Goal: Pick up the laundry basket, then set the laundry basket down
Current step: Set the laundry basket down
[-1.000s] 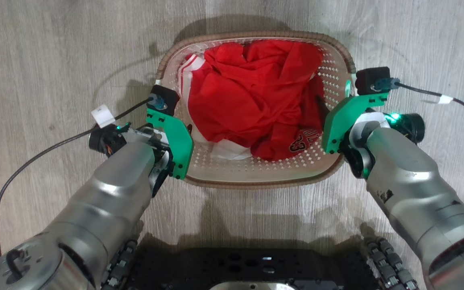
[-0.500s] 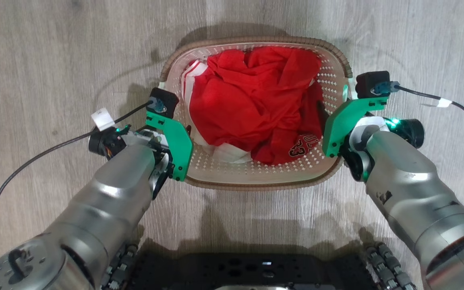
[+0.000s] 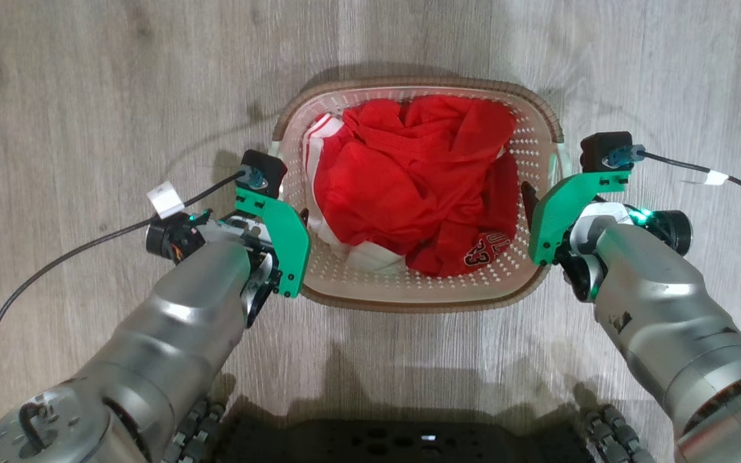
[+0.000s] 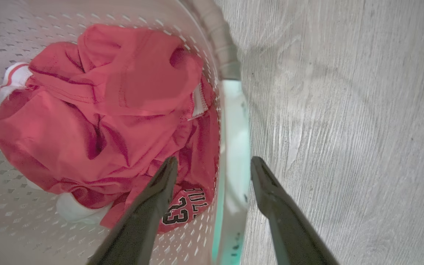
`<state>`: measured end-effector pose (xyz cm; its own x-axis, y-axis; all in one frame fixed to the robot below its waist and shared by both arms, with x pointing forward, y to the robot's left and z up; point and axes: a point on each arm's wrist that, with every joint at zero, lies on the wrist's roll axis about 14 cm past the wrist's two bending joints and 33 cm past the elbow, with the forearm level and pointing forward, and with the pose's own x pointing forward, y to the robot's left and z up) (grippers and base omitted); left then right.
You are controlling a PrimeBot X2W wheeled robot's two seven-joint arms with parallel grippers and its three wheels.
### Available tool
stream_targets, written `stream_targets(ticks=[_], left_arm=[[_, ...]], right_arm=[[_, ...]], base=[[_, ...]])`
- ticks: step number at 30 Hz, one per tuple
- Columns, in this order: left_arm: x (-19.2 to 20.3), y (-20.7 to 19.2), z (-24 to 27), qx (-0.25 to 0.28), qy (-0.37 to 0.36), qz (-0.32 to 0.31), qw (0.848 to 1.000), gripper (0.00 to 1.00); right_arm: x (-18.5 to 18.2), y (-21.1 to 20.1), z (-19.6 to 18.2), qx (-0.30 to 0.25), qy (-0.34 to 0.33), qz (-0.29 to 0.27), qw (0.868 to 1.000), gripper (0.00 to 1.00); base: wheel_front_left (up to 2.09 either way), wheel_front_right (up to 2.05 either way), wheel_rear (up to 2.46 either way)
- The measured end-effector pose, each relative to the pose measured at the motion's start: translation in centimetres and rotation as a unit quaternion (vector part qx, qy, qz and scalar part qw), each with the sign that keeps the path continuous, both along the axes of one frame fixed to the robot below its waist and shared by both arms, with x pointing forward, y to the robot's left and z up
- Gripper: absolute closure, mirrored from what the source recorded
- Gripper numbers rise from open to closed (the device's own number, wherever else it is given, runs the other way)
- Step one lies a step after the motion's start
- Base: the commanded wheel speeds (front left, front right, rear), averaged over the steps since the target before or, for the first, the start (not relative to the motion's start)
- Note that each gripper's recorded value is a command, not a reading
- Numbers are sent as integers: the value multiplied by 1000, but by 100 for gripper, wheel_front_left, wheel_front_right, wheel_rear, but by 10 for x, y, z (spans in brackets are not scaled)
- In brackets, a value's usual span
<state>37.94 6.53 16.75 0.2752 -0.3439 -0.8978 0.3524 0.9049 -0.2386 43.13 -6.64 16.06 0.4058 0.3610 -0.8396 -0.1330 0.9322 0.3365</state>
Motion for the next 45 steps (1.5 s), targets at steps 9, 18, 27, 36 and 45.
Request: stream_targets(ticks=[9, 18, 27, 36, 45], left_arm=[[0, 2, 15, 1, -13, 13, 1000, 0], [10, -2, 37, -12, -68, 20, 997, 0], [25, 6, 86, -9, -169, 47, 984, 0], [89, 5, 198, -46, -340, 99, 934, 0], [91, -16, 324, -129, -510, 111, 843, 0]], right_arm=[[9, 2, 18, 1, -20, 1, 1000, 0], [20, -6, 43, -4, -60, -13, 998, 0], [27, -13, 103, 26, -137, -74, 987, 0], [81, -26, 243, 102, -321, -157, 928, 0], [72, -93, 377, 109, -520, -224, 817, 0]], base=[[0, 0, 0], [0, 0, 0], [0, 0, 0], [0, 0, 0], [0, 0, 0]])
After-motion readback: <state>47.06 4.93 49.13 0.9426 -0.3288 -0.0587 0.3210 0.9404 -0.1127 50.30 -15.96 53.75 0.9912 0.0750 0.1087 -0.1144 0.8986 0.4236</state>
